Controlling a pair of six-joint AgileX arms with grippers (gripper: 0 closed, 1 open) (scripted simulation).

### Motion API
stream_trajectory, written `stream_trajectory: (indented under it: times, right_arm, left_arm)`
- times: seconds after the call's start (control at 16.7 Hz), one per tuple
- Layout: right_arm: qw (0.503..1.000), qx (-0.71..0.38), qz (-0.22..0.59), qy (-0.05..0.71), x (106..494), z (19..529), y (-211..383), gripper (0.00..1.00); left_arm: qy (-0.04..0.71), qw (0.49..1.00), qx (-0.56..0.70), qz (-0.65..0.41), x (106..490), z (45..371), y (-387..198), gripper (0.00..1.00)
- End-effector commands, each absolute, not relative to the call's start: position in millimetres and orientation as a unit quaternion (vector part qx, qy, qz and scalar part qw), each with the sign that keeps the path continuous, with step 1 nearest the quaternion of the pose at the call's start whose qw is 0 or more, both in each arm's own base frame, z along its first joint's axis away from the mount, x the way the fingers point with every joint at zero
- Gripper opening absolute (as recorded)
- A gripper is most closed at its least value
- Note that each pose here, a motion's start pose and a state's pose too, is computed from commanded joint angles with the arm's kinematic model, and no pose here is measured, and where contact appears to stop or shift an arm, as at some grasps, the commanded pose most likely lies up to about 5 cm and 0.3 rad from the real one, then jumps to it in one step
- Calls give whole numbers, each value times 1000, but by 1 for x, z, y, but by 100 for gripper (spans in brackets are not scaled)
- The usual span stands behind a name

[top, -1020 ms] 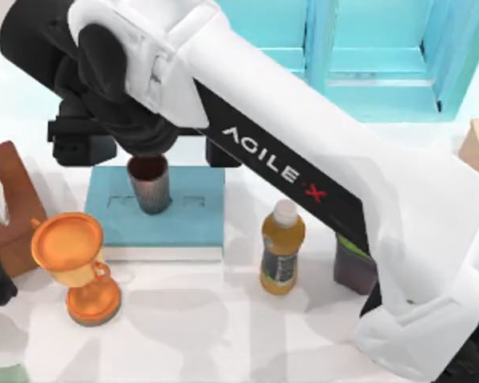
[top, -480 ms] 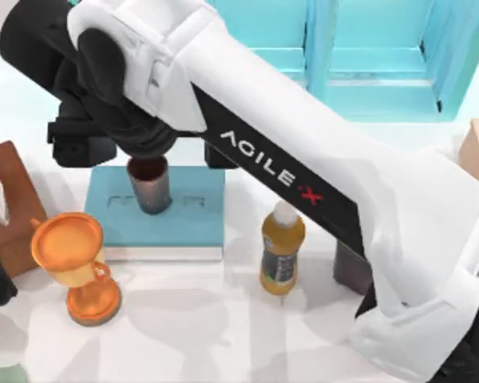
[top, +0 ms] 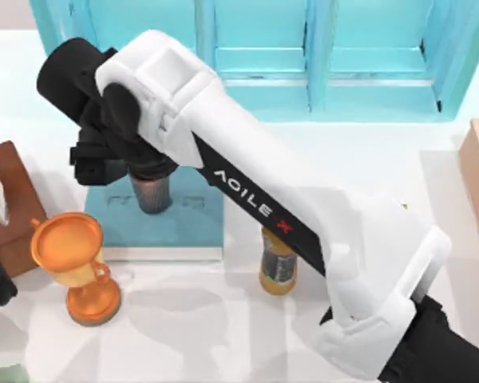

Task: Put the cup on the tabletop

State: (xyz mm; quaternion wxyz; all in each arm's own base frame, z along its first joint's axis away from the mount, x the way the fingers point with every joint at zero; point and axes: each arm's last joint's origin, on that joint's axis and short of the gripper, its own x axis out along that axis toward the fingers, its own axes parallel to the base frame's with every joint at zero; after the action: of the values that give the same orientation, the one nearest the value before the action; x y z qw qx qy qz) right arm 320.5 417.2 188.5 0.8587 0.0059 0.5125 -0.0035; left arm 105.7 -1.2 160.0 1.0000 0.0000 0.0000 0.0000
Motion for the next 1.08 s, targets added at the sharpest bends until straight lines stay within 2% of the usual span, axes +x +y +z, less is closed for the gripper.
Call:
stream_trajectory:
  times: [0.36, 1.08]
  right_arm:
    - [858, 5, -4, 513, 326, 176, 415, 100]
    - [858, 5, -4, 513, 326, 176, 415, 10]
  left_arm:
    - [0, 1000, 0, 0, 106, 160, -1, 100]
    - [0, 1000, 0, 0, 106, 160, -1, 100]
